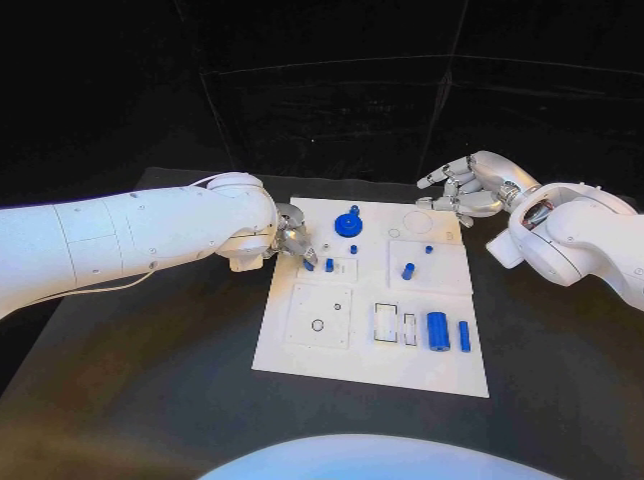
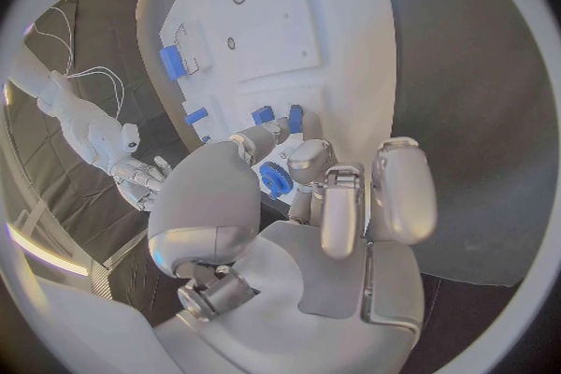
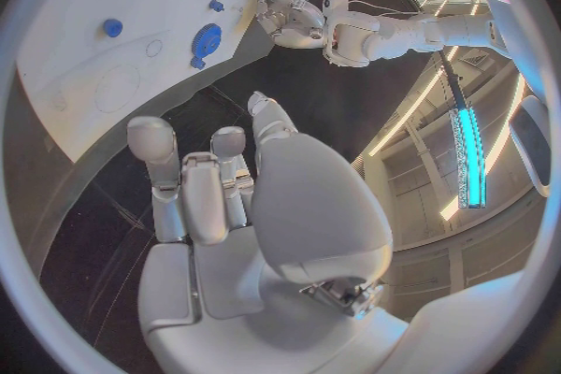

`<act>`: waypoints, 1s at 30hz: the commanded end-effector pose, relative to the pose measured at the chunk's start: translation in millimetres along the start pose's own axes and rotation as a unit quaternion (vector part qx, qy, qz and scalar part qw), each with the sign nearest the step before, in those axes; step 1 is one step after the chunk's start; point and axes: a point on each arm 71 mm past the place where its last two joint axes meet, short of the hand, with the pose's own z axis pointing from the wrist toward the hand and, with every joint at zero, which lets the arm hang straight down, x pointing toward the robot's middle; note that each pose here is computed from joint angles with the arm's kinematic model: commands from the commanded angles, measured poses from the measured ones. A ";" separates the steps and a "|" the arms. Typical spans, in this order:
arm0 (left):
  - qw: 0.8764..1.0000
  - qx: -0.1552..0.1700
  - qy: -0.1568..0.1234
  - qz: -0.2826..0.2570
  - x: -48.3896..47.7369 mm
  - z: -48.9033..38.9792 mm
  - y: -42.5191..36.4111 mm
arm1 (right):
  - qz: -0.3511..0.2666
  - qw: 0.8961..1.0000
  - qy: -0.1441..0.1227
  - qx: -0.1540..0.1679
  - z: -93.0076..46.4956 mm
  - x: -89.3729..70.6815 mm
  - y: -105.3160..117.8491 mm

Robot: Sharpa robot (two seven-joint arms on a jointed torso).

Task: Assemble the parts on the task board

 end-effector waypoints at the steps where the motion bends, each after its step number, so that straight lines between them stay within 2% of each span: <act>1: 1.000 -0.010 0.011 0.010 3.0 1.6 1.8 | -0.001 1.000 0.001 -0.005 0.0 -0.5 1.9; 30: 1.000 -0.006 0.001 0.004 1.5 3.6 0.1 | -0.001 1.000 -0.002 0.000 -0.3 -1.7 0.2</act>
